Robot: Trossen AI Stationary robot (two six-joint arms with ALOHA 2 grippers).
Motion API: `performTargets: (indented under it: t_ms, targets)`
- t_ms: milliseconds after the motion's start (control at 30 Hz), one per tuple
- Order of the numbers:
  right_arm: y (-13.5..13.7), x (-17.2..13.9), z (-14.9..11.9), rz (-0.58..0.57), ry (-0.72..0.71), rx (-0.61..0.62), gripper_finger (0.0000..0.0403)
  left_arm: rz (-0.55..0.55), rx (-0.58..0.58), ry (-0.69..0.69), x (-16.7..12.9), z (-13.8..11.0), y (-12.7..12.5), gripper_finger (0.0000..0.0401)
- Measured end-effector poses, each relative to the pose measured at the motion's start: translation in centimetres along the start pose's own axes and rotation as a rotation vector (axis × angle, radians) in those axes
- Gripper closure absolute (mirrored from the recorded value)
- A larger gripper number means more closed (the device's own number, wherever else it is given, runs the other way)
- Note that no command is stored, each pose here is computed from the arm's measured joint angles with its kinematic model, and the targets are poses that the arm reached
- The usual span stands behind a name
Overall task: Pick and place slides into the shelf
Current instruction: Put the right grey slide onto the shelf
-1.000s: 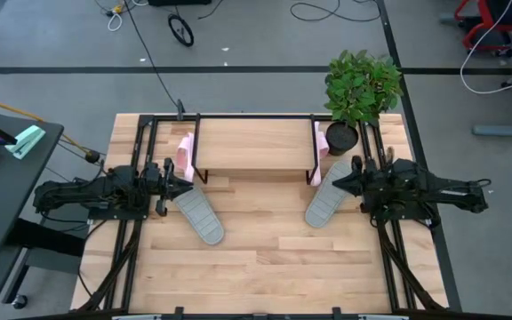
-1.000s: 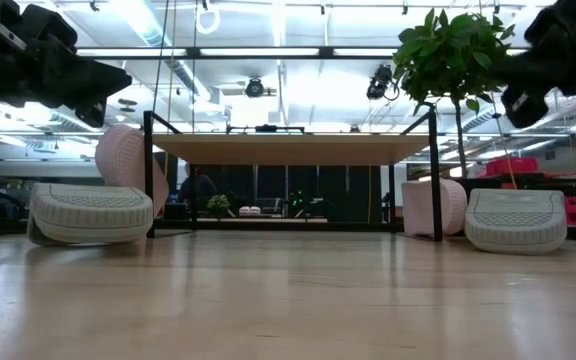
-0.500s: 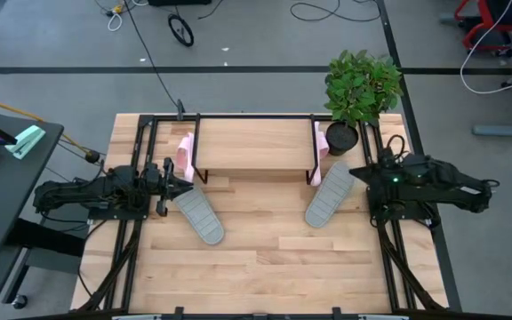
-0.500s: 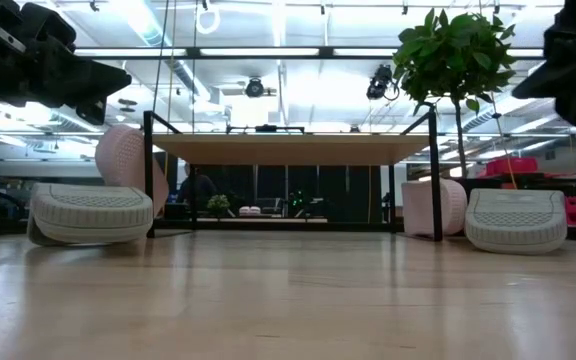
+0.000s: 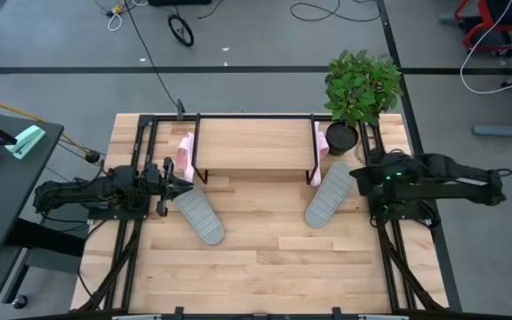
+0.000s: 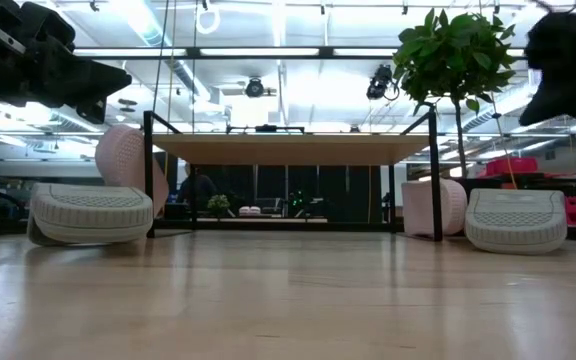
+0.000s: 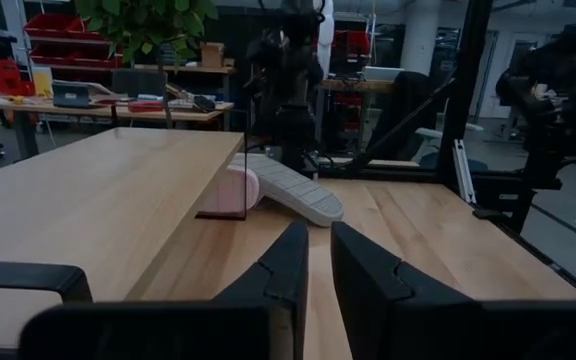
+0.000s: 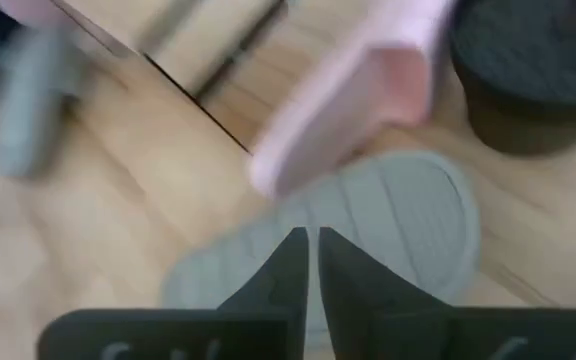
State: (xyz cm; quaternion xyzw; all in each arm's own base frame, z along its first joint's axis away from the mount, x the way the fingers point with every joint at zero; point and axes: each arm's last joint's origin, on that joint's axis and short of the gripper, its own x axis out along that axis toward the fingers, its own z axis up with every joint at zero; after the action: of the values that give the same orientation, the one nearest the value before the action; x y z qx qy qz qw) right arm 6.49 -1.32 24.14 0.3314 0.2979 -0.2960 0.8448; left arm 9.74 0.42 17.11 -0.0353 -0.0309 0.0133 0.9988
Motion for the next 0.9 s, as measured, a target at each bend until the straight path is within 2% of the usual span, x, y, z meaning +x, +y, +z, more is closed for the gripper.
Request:
performTargets:
  t_ms: [200,467,667,900]
  targets:
    - [0.7,0.5,1.4,-0.239,0.135,-0.005,0.0312,0.001,-0.002,0.012,0.0,-0.1,0.0,0.0336]
    - [0.5,1.6,2.9,-0.339,0.218,0.149,0.0194,0.003,-0.003,0.021,0.0,-0.2,0.0,0.0324]
    - [0.1,2.4,3.6,-0.347,0.245,0.241,0.0127,0.003,-0.003,0.023,0.0,-0.2,0.0,0.0322]
    - [0.3,3.2,3.7,-0.274,0.371,0.297,0.0121,0.003,0.011,0.023,0.0,-0.2,0.0,0.0324]
